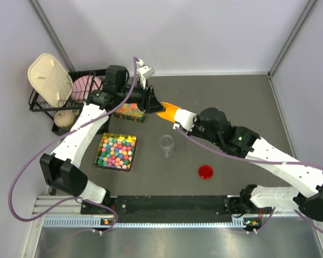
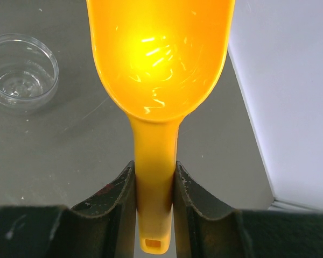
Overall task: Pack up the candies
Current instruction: Adjust the spatula.
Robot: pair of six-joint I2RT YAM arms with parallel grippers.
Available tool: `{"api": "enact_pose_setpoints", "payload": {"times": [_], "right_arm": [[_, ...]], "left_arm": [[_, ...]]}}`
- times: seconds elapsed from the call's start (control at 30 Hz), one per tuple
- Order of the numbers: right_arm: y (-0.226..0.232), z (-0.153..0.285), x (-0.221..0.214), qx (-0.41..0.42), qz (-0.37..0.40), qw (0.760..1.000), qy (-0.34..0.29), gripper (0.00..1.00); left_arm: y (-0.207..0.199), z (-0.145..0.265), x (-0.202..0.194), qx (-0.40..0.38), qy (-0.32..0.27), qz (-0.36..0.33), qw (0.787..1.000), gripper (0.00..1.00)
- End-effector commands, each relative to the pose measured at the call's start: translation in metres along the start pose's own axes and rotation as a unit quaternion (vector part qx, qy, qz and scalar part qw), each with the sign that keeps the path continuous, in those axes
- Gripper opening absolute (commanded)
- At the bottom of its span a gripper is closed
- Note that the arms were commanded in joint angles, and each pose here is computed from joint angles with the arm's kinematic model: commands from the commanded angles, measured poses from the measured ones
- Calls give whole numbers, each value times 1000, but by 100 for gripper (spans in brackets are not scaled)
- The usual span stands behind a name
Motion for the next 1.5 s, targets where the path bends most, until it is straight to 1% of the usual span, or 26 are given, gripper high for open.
{"api": "enact_pose_setpoints", "payload": {"times": [0.0, 0.1, 0.17, 0.2, 0.23, 0.33, 0.37, 0.4, 0.6, 0.63, 0.7, 0.73, 0.83, 0.97, 1.0, 1.03, 1.1, 1.13, 1.17, 1.47], "right_arm": [[-12, 9, 20, -31, -1, 999, -35, 0], [-7, 10, 21, -26, 11, 999, -35, 0], [-5, 10, 22, -24, 15, 999, -37, 0], [-5, 10, 23, -24, 16, 999, -37, 0], [-6, 11, 24, -25, 16, 999, -39, 0], [-7, 11, 27, -25, 15, 999, -44, 0], [-7, 11, 28, -23, 13, 999, -47, 0], [-6, 12, 28, -22, 13, 999, -48, 0], [-6, 14, 29, -17, 14, 998, -55, 0], [-6, 14, 29, -15, 16, 998, -57, 1], [-5, 18, 29, -11, 18, 998, -67, 10], [-4, 20, 30, -6, 21, 997, -74, 19], [-5, 30, 33, 0, 22, 994, -103, 32], [-3, 41, 36, 7, 21, 989, -144, 34], [-2, 41, 34, 10, 21, 989, -146, 37], [-2, 42, 36, 11, 21, 988, -154, 44], [-1, 41, 36, 12, 22, 988, -156, 45], [-1, 40, 36, 9, 24, 988, -154, 45], [-1, 39, 37, 7, 25, 987, -158, 45], [3, 25, 47, 17, 16, 985, -174, 47]], "left_arm": [[-8, 5, 10, -10, -14, -22, 1000, 50], [-9, 3, 9, -16, -12, -19, 1000, 48], [-10, 2, 9, -19, -11, -21, 1000, 40], [-9, 1, 7, -21, -9, -19, 1000, 35], [-10, 0, 8, -22, -8, -20, 1000, 27], [-11, 0, 6, -23, -4, -16, 1000, 15], [-11, 0, 6, -24, -4, -26, 999, 5], [-11, 0, 6, -24, -4, -28, 999, 0], [-12, -1, 4, -34, -2, -28, 999, 0], [-12, -1, 3, -37, -2, -28, 999, 0], [-14, -2, 1, -47, -1, -26, 999, 0], [-14, -2, 0, -51, -1, -23, 998, 0], [-18, -3, -3, -78, 1, -17, 997, 0], [-22, -3, -5, -107, -1, -13, 994, 0], [-23, -4, -6, -111, -2, -13, 994, 0], [-22, -3, -6, -114, -3, -13, 993, 0], [-23, -4, -6, -127, -5, -15, 992, 0], [-25, -2, -6, -132, -5, 4, 991, 0], [-26, -2, -6, -141, -6, 6, 990, 0], [-28, -3, -7, -164, -12, 23, 986, 0]]}}
Point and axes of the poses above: each gripper's point midway between its finger pads, its own z axis back along the fingers, its own y axis along the line the jaws close on, x = y × z, the point moved 6 cm from there along z, back along the fingers, and after that the axes turned 3 degrees about -z, right-handed, at the moved point
